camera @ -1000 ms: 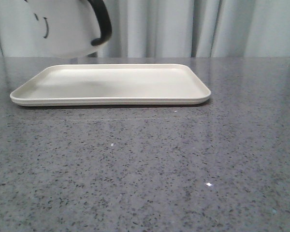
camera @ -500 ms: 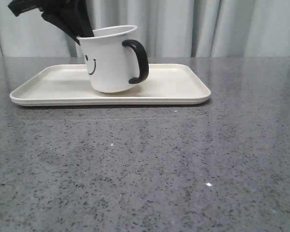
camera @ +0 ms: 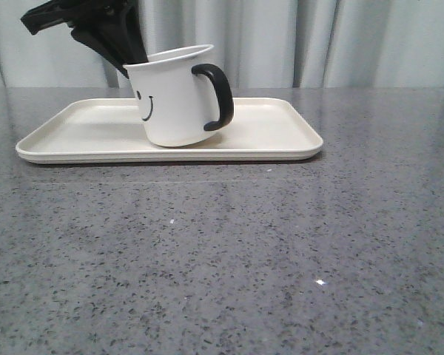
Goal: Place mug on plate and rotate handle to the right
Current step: 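Lower the mug onto the tray and open the left gripper, then move the right gripper over the mug and lower into its rim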
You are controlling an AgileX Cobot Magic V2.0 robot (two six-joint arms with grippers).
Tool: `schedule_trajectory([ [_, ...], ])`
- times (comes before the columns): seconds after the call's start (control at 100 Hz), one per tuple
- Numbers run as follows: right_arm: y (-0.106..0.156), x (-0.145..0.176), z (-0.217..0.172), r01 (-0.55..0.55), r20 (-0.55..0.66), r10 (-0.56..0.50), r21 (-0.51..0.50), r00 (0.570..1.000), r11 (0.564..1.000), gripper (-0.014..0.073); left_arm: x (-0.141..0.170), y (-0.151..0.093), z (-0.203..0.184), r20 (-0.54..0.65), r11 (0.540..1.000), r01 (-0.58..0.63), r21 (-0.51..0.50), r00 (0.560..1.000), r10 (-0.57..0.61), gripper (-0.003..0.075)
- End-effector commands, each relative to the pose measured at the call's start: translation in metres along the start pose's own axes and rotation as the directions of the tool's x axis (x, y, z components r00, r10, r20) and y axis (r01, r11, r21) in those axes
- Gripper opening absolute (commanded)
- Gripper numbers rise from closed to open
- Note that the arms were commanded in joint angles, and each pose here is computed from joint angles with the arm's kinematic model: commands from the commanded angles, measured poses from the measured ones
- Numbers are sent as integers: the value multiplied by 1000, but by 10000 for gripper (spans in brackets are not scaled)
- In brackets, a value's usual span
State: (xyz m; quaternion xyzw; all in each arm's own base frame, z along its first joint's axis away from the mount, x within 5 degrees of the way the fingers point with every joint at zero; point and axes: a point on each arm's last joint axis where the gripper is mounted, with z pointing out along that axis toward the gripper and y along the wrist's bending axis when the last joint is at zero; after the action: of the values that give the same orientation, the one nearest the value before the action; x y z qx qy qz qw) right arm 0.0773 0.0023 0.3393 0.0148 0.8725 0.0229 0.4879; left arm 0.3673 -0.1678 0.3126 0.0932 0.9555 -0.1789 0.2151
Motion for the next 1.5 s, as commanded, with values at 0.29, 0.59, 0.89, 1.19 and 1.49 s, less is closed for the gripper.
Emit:
schedule_trajectory([
  [0.29, 0, -15, -5, 12, 89, -12, 1, 996, 1000, 428, -9, -13, -27, 62, 999, -9, 41, 998, 6, 19],
  [0.59, 0, -15, -5, 12, 89, -12, 1, 996, 1000, 428, -23, -23, -55, 121, 997, -50, 59, 992, 42, 367],
  [0.89, 0, -15, -5, 12, 89, -12, 1, 996, 1000, 428, -23, -23, -57, 131, 996, -69, 51, 989, 61, 556],
  [1.19, 0, -15, -5, 12, 89, -12, 1, 996, 1000, 428, -25, -26, -97, 306, 993, -117, 2, 945, 110, 555],
  [1.49, 1, -15, -5, 3, 93, -2, -10, 996, 1000, 428, 20, -12, -118, 365, 991, -119, -57, 922, 132, 554],
])
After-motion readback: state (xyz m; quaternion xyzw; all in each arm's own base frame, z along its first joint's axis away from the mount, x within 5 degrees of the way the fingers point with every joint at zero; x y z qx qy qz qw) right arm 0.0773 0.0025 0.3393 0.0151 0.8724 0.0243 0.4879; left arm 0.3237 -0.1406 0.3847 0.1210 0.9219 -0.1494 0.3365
